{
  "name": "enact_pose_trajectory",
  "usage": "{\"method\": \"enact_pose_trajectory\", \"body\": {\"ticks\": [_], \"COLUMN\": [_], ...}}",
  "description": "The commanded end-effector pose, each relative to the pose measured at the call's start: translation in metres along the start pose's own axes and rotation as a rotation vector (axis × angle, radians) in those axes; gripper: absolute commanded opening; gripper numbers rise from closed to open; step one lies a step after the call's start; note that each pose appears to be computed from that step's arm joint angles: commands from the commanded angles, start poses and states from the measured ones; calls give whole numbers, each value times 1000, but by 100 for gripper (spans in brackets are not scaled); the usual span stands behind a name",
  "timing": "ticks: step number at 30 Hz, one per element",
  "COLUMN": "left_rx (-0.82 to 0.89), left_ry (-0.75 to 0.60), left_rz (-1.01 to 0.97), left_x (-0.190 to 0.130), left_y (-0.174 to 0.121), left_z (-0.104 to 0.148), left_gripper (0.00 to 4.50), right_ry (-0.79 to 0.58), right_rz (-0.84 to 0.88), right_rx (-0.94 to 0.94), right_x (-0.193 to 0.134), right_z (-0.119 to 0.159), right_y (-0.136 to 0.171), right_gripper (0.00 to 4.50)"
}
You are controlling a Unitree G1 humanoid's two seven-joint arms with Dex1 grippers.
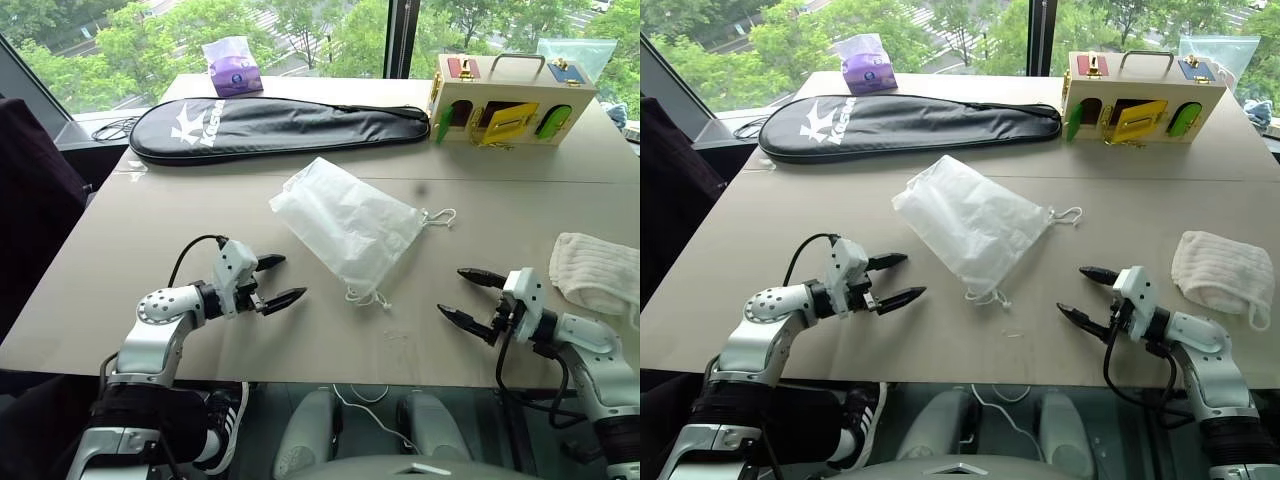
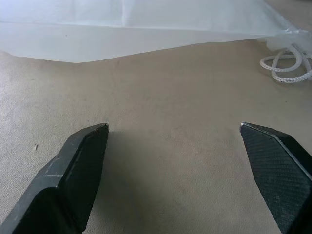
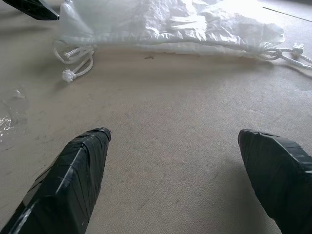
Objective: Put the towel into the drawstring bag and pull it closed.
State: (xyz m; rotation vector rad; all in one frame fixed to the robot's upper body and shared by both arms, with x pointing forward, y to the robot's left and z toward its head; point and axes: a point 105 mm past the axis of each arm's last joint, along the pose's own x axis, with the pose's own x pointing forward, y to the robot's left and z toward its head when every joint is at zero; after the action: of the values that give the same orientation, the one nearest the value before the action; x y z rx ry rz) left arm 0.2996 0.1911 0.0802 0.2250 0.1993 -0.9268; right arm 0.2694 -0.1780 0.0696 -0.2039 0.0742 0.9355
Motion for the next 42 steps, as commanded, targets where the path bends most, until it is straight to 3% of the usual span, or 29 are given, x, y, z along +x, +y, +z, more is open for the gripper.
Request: {"method": "enact_pose_trajectory", "body": {"ticks": [1,9,14,20,24,32,42], "left_rx": [-7,-3,11,38,33,101,285], "left_ry": [0,-9,-84,-121,-201,-293,-158], "left_rz": [5,4,-1,-161,-259,-206,0], "left_x": [1,0,0,7,33,104,129], "left_y": [2,2,-1,-37,-74,-117,-121], "left_z": [-3,-4,14,36,68,110,93], "left_gripper": [444,444,444,444,444,444,444], "right_ry": [-48,-52,-88,-90,-86,-104,-84], "right_rz": [-10,-6,1,-7,-36,-116,-187], "right_rx": [-38,-35,-12,-2,6,22,64], "right_x": [-1,-1,4,4,-3,-18,-42], "right_z": [15,16,22,21,21,30,37], "right_y": [-3,-2,3,8,11,18,35], "right_gripper": [449,449,449,449,449,449,449]}}
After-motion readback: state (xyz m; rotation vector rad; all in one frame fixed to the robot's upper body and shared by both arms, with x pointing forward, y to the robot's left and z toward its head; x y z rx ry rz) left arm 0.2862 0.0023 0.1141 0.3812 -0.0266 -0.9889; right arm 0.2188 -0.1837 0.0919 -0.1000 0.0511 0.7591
